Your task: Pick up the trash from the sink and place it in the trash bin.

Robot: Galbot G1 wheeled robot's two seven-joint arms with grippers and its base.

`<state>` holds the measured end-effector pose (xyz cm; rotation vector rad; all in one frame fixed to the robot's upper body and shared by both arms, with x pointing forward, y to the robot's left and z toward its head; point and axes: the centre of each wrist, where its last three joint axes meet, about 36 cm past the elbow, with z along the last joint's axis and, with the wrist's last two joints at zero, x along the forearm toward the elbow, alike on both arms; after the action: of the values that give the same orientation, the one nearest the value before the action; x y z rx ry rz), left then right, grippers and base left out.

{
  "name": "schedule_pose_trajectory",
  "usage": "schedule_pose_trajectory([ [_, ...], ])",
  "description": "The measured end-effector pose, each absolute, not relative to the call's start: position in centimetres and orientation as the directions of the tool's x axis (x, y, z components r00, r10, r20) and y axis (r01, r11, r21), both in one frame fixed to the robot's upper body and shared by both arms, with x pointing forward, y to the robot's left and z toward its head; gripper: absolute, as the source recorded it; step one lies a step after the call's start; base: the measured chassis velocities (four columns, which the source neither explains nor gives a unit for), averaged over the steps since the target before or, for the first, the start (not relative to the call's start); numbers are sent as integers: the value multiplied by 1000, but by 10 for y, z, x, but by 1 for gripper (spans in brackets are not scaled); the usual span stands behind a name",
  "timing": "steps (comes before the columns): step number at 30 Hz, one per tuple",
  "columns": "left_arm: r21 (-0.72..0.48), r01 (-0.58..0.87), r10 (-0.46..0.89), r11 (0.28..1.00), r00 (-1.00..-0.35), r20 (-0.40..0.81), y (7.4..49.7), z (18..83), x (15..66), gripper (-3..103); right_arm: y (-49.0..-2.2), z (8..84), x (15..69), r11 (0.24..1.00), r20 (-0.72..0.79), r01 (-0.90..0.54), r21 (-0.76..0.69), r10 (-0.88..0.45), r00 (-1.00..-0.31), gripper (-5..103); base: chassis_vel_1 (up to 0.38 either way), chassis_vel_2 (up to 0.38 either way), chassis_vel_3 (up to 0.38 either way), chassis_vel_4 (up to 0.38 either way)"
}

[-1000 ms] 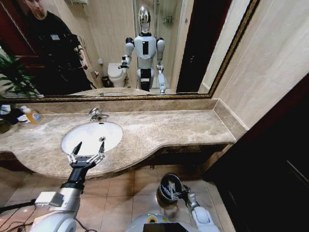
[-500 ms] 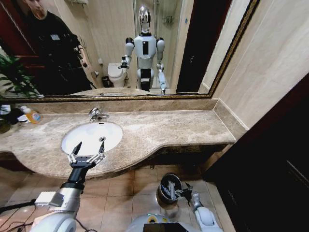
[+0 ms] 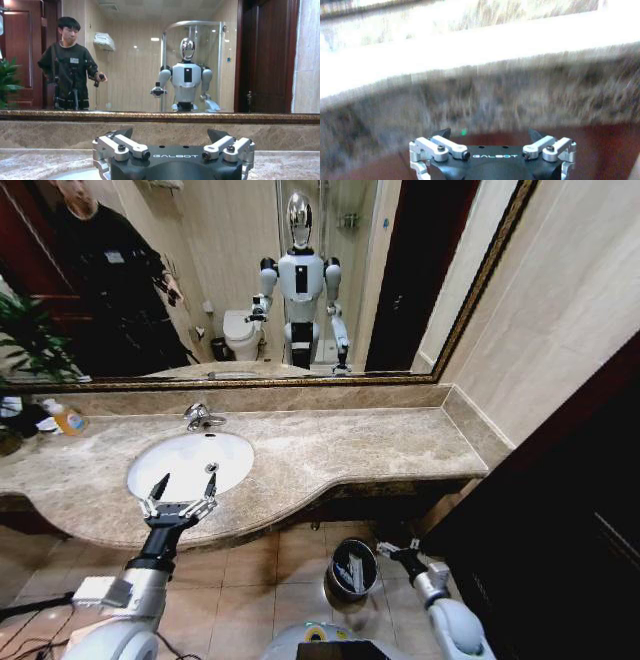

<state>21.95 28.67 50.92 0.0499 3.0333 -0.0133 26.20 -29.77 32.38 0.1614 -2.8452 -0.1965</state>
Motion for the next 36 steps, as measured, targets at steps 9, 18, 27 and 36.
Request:
schedule_pose_trajectory([
  [9, -7, 33, 32, 999, -994, -108, 287, 509, 219, 100, -284, 398, 268, 984, 117, -43, 171, -64, -991, 100, 0, 0, 0, 0],
  [18, -7, 33, 32, 999, -994, -108, 287, 509, 219, 100, -272, 464, 264, 985, 16, -36, 171, -40, -999, 100, 0, 0, 0, 0],
  [27, -7, 33, 32, 999, -994, -108, 287, 509, 219, 100, -264, 492, 257, 988, -59, -72, 138, -64, -996, 100, 0, 0, 0, 0],
  [36, -7, 33, 32, 999, -994, -108, 287, 509, 219, 100, -264, 489, 258, 990, -128, -142, 17, -139, -982, 100, 0, 0, 0, 0],
])
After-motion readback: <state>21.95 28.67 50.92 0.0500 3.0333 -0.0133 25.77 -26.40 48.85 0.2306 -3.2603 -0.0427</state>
